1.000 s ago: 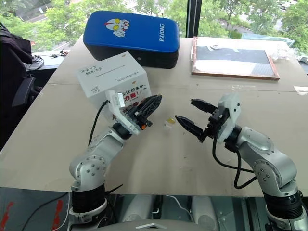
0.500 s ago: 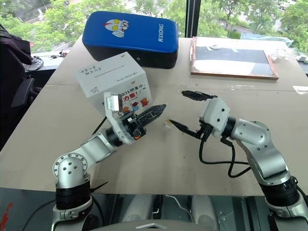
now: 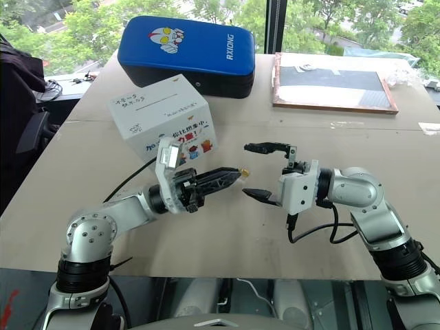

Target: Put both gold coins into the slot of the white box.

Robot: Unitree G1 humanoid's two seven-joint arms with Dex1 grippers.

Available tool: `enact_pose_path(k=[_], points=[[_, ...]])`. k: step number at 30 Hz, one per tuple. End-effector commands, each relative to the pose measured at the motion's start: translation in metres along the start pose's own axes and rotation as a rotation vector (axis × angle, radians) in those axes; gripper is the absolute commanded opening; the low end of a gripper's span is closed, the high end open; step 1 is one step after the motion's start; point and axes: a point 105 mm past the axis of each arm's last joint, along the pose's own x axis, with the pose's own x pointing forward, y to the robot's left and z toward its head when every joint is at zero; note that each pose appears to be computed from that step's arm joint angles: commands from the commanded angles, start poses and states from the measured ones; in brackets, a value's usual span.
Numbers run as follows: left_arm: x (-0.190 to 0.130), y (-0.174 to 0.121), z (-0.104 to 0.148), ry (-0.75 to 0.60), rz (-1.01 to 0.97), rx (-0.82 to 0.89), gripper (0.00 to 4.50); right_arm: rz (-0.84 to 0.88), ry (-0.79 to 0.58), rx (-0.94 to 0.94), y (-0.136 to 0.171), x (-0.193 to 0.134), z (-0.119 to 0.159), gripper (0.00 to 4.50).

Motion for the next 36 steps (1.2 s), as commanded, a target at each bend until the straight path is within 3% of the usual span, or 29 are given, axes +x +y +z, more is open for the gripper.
enact_pose_path(k=[1, 2, 5, 6, 7, 16, 19, 23, 32, 36], points=[[0.0, -0.006, 0.002, -0.006, -0.035, 0.03, 0.63, 0.0, -0.035, -0.047, -0.005, 0.002, 0.007, 2.46], [0.0, -0.006, 0.002, -0.007, -0.037, 0.027, 0.63, 0.0, -0.038, -0.05, -0.005, 0.002, 0.008, 1.89], [0.0, -0.007, 0.001, -0.01, -0.036, 0.026, 0.63, -0.004, -0.043, -0.056, -0.006, 0.002, 0.008, 0.83], [0.0, -0.007, 0.0, -0.008, -0.036, 0.026, 0.63, -0.004, -0.044, -0.057, -0.007, 0.002, 0.008, 0.25], [-0.001, -0.007, -0.001, -0.005, -0.038, 0.026, 0.63, 0.001, -0.046, -0.059, -0.007, 0.002, 0.009, 0.06], [-0.001, -0.005, -0.002, 0.012, -0.046, 0.031, 0.63, 0.049, -0.036, -0.057, -0.001, 0.003, 0.008, 0.06], [-0.002, -0.005, -0.002, 0.015, -0.048, 0.035, 0.63, 0.066, -0.021, -0.06, 0.001, 0.002, 0.006, 0.98], [-0.002, -0.005, -0.003, 0.021, -0.051, 0.034, 0.63, 0.046, -0.058, -0.082, -0.003, 0.003, 0.013, 2.77], [-0.002, -0.004, -0.005, 0.031, -0.055, 0.034, 0.63, 0.07, -0.11, -0.113, -0.002, 0.01, 0.024, 2.77], [-0.002, -0.004, -0.006, 0.032, -0.059, 0.035, 0.63, 0.081, -0.112, -0.112, -0.001, 0.011, 0.024, 1.51]])
